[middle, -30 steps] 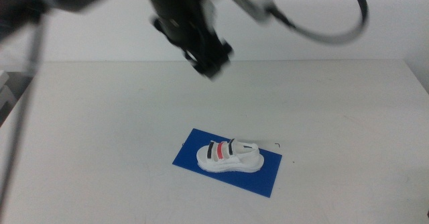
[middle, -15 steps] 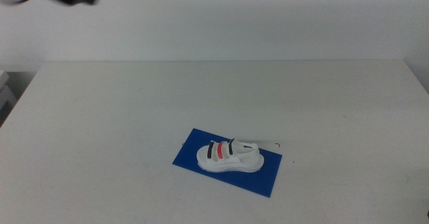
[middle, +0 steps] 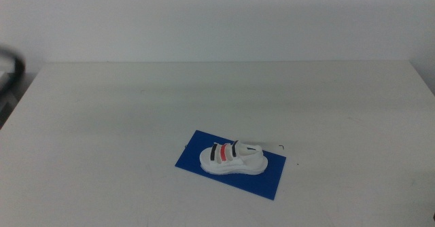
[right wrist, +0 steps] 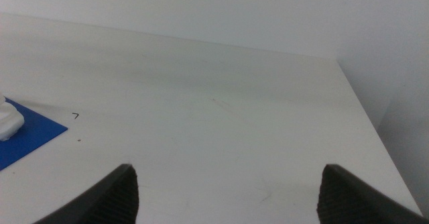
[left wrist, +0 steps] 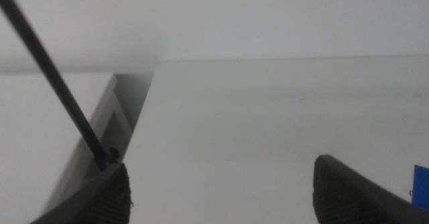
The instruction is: Use one arm to grab the shoe from the table and place it on the mat.
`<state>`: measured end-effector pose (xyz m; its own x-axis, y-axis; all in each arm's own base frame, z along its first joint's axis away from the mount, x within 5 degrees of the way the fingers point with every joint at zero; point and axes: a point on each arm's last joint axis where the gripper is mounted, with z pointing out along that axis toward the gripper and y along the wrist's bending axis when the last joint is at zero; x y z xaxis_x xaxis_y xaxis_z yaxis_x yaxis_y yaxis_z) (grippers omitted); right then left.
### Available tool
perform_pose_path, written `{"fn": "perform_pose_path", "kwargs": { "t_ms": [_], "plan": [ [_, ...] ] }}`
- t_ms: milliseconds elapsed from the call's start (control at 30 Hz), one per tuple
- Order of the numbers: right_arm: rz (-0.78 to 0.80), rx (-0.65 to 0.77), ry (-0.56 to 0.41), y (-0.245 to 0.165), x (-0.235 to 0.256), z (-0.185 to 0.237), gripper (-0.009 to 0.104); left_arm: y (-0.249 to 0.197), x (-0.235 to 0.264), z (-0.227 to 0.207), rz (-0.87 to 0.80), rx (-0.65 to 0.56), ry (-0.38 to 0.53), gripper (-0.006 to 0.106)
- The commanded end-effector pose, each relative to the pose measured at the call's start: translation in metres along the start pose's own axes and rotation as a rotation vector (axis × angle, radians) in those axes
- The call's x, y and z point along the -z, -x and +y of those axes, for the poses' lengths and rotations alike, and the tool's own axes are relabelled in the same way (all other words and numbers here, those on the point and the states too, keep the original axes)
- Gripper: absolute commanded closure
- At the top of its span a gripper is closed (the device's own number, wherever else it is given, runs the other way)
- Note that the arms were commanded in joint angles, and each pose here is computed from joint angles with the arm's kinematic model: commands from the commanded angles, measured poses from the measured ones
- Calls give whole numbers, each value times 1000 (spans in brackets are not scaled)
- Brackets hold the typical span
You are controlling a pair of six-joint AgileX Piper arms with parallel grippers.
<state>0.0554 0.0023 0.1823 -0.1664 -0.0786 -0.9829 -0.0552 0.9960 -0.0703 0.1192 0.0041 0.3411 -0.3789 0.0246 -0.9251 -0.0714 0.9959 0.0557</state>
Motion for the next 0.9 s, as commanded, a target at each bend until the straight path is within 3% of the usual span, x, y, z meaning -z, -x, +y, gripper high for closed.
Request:
{"fn": "perform_pose_path", "kwargs": {
  "t_ms": [0,267,467,867],
  "plan": [
    [-64,20,-7,5,0,0,17,-11,4,0,-158,59,-33,7],
    [-64,20,-7,5,0,0,17,-92,0,-7,-392,94,-93,7],
    [-64,20,-7,5,0,0,17,-136,1,-7,-415,110,-93,7],
    [-64,20,-7,5,0,0,17,-159,4,-7,-385,106,-86,7]
  ]
}}
